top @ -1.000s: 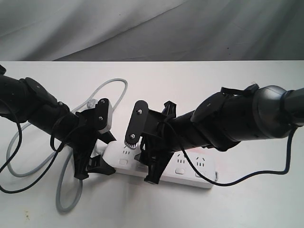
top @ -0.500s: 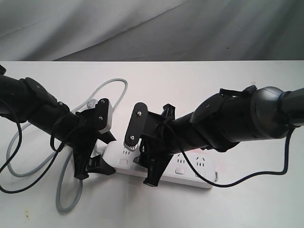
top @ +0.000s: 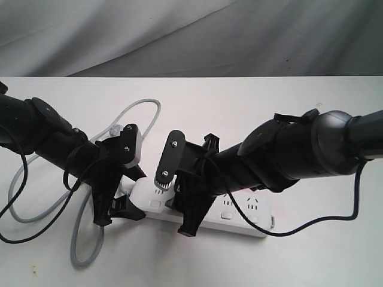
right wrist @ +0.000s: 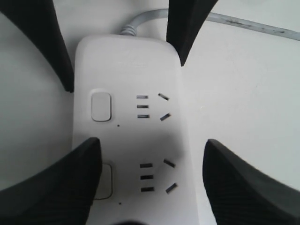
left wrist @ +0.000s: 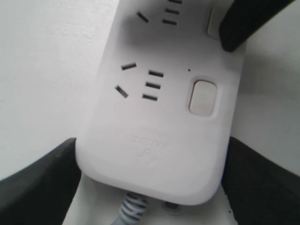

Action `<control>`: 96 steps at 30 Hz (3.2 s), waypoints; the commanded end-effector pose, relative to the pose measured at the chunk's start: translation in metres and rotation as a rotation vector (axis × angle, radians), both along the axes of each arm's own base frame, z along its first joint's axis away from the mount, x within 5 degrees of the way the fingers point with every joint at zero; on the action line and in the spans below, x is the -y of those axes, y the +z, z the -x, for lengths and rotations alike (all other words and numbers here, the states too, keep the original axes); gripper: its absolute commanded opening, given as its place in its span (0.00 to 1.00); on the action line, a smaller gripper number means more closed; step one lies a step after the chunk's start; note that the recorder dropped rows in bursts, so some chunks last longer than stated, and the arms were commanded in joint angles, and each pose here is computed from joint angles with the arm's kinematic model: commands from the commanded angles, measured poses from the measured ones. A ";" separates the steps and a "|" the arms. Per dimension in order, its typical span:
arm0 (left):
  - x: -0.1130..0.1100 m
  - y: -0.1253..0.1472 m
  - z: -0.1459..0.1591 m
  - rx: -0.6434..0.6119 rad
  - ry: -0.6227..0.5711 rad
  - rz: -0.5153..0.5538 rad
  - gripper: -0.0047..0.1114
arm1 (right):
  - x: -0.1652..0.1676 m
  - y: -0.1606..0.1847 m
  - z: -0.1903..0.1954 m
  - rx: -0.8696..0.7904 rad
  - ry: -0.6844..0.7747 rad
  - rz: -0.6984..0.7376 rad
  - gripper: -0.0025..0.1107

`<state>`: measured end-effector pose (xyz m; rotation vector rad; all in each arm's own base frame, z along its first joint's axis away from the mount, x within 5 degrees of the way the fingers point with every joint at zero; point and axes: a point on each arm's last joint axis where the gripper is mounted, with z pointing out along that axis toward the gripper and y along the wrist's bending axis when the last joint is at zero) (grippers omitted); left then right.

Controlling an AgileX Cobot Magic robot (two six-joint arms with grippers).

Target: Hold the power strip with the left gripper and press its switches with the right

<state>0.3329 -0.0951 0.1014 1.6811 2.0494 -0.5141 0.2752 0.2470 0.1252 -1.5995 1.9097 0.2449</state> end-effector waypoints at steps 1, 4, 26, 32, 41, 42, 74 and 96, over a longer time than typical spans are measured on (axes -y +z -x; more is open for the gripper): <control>0.001 0.000 0.001 -0.007 -0.021 -0.001 0.61 | 0.006 -0.008 -0.003 -0.009 -0.004 0.023 0.54; 0.001 0.000 0.001 -0.007 -0.021 -0.001 0.61 | 0.009 -0.008 -0.005 -0.008 -0.012 0.025 0.54; 0.001 0.000 0.001 -0.007 -0.021 -0.001 0.61 | 0.022 0.000 0.005 0.006 -0.003 0.037 0.54; 0.001 0.000 0.001 -0.007 -0.021 -0.001 0.61 | 0.014 0.008 0.001 0.033 0.007 0.016 0.54; 0.001 0.000 0.001 -0.007 -0.021 -0.001 0.61 | 0.005 0.016 -0.004 0.054 0.018 -0.013 0.54; 0.001 0.000 0.001 -0.007 -0.021 -0.001 0.61 | 0.004 0.016 -0.004 0.049 0.023 -0.015 0.54; 0.001 0.000 0.001 -0.007 -0.021 -0.001 0.61 | 0.012 -0.016 0.007 -0.053 0.009 0.040 0.54; 0.001 0.000 0.001 -0.007 -0.021 -0.001 0.61 | 0.014 0.027 0.007 0.051 -0.005 -0.028 0.54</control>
